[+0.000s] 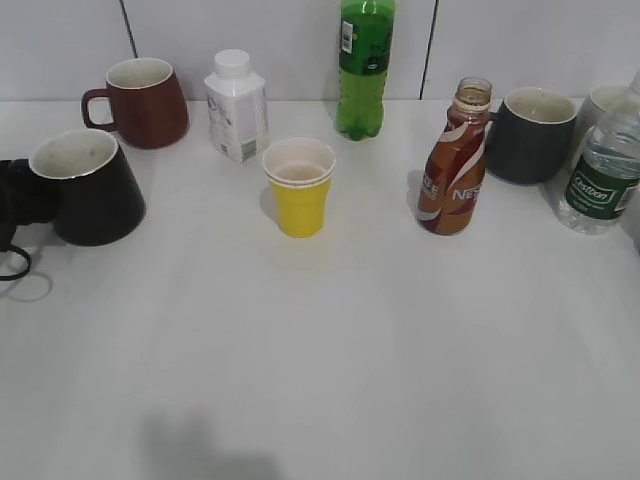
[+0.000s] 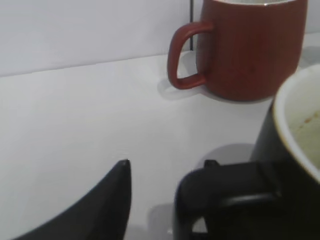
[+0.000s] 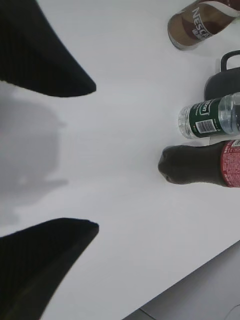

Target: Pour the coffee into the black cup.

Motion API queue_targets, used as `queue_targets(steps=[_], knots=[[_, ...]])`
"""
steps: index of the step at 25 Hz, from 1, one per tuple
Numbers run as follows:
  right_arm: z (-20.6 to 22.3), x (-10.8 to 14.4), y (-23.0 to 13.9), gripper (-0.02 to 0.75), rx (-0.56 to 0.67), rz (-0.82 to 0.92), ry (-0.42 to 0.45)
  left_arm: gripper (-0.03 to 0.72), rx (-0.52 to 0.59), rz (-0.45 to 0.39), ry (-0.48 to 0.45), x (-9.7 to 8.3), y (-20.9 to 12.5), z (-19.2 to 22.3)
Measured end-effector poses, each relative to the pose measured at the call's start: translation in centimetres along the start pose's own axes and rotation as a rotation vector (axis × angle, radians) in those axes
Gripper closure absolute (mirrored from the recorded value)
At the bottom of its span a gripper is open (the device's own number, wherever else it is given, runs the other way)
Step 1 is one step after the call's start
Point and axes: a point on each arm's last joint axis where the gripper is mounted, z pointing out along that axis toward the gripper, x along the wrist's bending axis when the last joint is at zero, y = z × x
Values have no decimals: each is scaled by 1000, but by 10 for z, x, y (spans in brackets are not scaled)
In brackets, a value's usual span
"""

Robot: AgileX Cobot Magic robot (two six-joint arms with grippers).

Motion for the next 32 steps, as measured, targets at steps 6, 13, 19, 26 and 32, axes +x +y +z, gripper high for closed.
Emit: queue_targets(steps=[6, 13, 19, 26, 32], knots=[[0, 0, 0, 150, 0, 1, 0, 463, 1, 41, -48, -2, 1, 13], [0, 0, 0, 150, 0, 1, 0, 644, -92, 39, -93, -6, 2, 17], [0, 0, 0, 150, 0, 0, 0, 648, -162, 15, -128, -9, 5, 17], [0, 0, 0, 150, 0, 0, 0, 649, -190, -34, -259, -20, 15, 12], [0, 0, 0, 150, 0, 1, 0, 649, -169, -53, -449, -35, 20, 8]])
